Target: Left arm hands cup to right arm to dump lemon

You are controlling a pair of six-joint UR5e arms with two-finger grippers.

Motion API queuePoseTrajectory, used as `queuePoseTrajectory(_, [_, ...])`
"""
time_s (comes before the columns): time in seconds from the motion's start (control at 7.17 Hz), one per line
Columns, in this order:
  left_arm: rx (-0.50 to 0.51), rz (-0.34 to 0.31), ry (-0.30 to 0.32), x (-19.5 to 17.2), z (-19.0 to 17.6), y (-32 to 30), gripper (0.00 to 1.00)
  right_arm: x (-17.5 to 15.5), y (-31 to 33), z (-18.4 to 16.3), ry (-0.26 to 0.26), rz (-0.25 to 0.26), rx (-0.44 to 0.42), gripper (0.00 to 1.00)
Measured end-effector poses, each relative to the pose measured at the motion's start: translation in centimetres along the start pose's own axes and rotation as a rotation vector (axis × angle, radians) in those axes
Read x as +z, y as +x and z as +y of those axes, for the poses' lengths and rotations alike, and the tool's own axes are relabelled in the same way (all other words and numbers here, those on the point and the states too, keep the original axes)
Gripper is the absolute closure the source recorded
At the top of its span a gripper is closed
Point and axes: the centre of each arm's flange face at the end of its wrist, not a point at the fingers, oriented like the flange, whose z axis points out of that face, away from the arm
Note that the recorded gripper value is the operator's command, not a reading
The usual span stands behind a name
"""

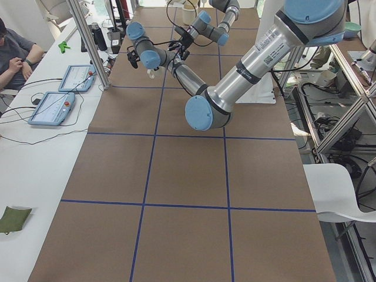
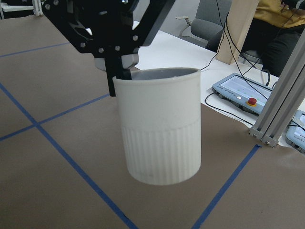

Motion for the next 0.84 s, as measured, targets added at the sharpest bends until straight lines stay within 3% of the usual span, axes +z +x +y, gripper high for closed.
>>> queuePoseTrajectory(0.84, [0.046, -0.015, -0.056, 3.4, 3.7, 1.6, 1.0, 0.9, -0.4, 0.1, 0.001, 0.021, -0.008, 0.0])
